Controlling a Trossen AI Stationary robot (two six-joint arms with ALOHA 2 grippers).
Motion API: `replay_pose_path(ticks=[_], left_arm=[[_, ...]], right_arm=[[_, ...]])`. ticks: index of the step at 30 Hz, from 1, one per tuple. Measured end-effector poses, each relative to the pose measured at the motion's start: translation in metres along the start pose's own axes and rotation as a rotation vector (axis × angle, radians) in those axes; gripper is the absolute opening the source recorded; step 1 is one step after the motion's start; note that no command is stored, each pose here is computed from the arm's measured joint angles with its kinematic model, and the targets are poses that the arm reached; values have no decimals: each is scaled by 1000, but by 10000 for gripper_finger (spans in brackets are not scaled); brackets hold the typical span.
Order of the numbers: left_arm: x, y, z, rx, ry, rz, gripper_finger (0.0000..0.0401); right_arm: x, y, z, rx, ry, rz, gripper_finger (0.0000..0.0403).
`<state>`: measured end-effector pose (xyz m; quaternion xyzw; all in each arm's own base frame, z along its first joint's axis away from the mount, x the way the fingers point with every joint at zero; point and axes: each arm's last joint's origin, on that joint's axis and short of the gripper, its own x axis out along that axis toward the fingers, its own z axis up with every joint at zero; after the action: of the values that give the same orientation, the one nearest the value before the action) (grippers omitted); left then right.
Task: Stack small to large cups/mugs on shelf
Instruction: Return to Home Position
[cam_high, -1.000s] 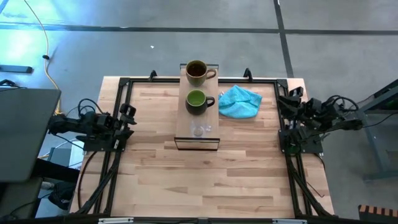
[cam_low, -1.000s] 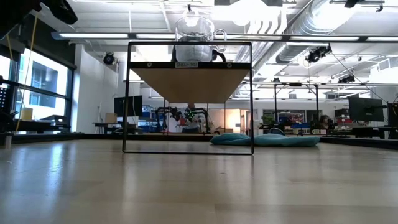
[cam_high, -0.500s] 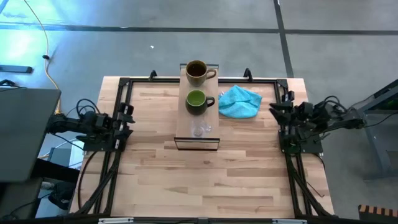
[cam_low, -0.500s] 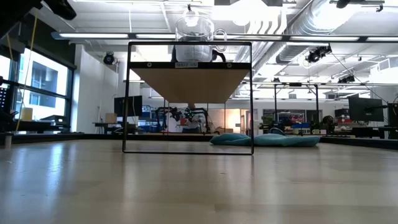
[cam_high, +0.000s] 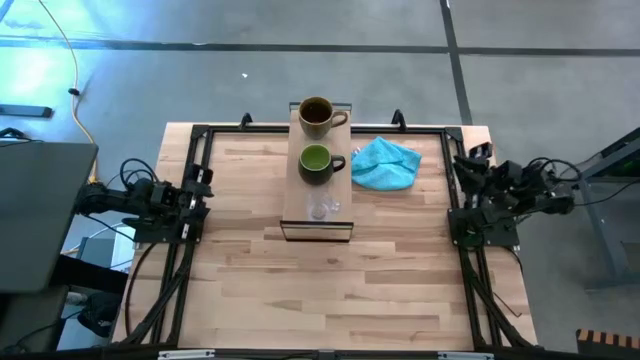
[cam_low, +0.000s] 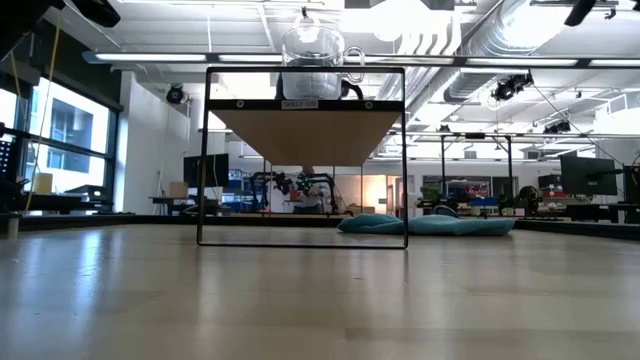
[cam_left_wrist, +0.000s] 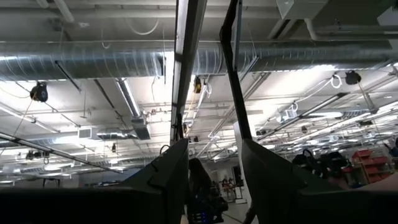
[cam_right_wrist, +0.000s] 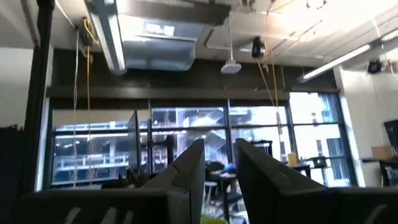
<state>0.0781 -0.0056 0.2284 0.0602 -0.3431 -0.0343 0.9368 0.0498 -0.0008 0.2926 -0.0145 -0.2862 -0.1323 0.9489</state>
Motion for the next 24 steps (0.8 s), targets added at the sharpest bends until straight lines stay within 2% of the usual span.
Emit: replay_pose_path(ticks=[4, 9, 13, 18, 21, 24], left_arm=[[0, 0, 0, 3, 2, 15, 138], [0, 1, 1, 13, -8, 45, 138], [0, 2, 2, 30, -19, 53, 138], [0, 2, 6, 60, -55, 67, 138], [0, 3, 8, 73, -68, 73, 138], [0, 3, 7, 71, -60, 74, 138]], right_arm=[[-1, 1, -7, -4, 100, 23, 81], [-2, 3, -9, 33, 140, 72, 81], [-2, 1, 1, 30, 131, 85, 81], [-4, -2, 8, 67, 252, 99, 81], [-6, -2, 2, 90, 313, 104, 81], [-6, 0, -5, 105, 314, 106, 81]])
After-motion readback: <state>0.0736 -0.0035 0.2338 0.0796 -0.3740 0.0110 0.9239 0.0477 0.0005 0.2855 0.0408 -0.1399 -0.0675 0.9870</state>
